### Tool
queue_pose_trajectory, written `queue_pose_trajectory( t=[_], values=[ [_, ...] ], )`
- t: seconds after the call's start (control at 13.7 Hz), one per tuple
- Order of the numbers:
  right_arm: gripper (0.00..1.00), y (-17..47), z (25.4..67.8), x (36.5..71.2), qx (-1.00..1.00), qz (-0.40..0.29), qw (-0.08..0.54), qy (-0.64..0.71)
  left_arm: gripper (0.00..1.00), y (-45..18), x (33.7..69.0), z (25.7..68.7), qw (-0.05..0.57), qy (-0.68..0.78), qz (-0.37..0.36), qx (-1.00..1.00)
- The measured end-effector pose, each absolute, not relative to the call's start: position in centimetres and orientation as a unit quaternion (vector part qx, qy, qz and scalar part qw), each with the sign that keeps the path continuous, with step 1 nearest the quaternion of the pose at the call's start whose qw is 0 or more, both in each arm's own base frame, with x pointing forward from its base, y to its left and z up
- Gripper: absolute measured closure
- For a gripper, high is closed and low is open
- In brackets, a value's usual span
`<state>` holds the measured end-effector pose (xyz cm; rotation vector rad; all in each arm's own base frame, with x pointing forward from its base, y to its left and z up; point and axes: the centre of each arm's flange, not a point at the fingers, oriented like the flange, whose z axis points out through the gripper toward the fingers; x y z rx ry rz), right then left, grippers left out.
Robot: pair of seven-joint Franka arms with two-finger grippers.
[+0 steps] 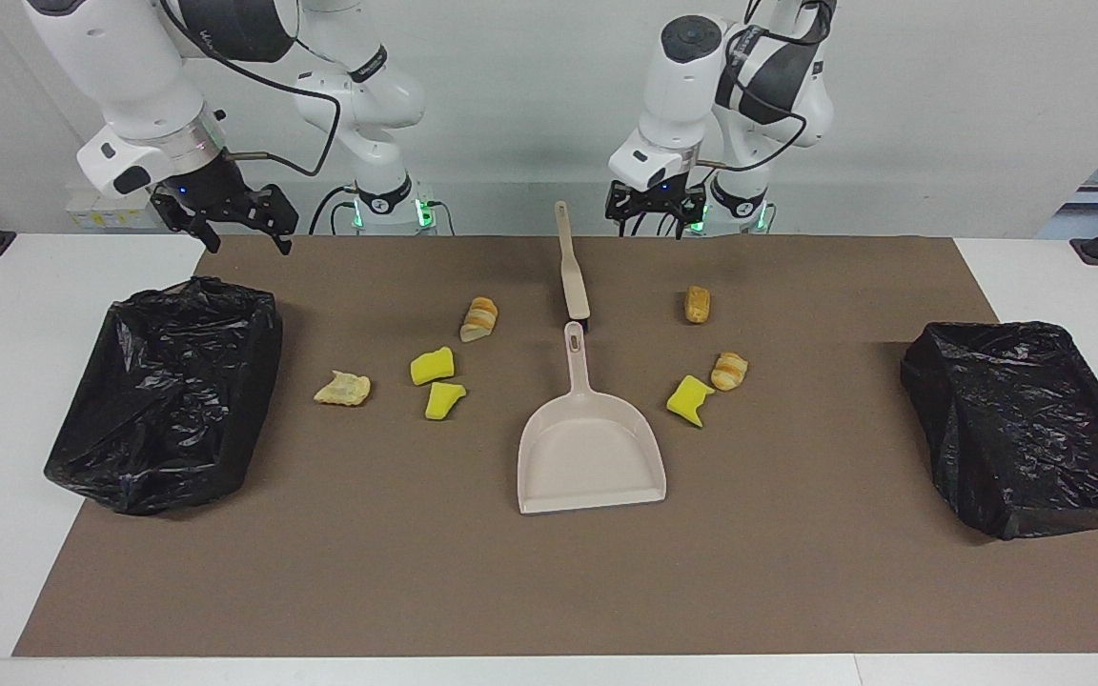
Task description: Sweep and dump trash in bin
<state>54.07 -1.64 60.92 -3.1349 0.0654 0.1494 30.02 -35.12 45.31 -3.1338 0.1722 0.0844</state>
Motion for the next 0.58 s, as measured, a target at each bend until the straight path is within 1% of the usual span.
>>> queue_pose_trajectory(
  t=[0.15, 0.29, 0.58],
  values=[
    [0.00, 0.0, 60.4, 54.5, -0.999, 0.048, 0.000, 0.006, 0.00, -37.7, 26.7, 42.0, -0.008, 0.036, 0.016, -0.999],
    [0.00, 1.1, 59.6, 55.1, -0.999, 0.053, 0.000, -0.004, 0.00, -39.3, 24.4, 39.1, -0.009, 0.023, 0.014, -1.000],
    [0.00, 4.7, 58.0, 55.9, -0.998, 0.061, -0.002, -0.003, 0.00, -41.9, 19.9, 35.7, 0.003, 0.046, 0.019, -0.999]
  ],
)
